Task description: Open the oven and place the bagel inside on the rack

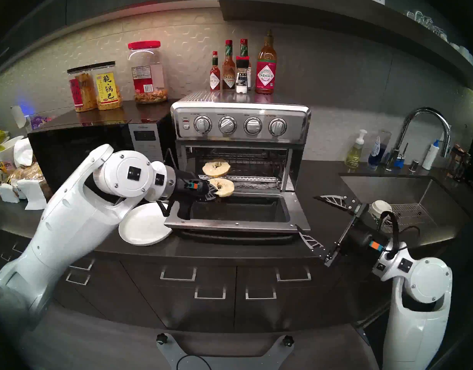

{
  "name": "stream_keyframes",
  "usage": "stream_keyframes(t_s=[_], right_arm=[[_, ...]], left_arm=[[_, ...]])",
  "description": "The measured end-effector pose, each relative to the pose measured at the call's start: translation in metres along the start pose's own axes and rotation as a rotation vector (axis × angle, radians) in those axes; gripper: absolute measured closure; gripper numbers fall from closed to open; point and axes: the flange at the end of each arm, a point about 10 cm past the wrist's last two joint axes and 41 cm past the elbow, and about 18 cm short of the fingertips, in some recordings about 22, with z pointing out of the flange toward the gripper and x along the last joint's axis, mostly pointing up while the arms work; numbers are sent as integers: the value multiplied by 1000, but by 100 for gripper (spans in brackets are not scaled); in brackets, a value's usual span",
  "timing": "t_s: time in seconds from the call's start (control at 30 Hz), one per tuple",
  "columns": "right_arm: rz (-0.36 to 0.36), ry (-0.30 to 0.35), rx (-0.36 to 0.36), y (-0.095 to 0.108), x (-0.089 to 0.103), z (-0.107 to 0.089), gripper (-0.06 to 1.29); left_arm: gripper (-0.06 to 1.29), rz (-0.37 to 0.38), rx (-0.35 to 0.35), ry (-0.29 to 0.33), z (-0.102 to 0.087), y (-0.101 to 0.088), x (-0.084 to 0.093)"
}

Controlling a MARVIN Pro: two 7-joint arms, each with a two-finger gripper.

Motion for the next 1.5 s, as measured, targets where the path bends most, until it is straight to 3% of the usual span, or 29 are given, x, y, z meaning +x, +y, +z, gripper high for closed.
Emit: stream_keyframes(t_s=[0.37, 0.83, 1.03, 1.5], right_arm=[[0, 0, 0, 0, 0, 0, 2], [0, 0, 0, 0, 0, 0, 2], [0, 1, 0, 0, 0, 0, 2], [0, 1, 0, 0, 0, 0, 2]], left_arm=[[120, 26, -10, 2, 20, -30, 22], [122, 61, -29, -1, 23, -60, 47], [122, 74, -30, 9, 20, -65, 60], [122, 94, -4, 13, 38, -63, 73]])
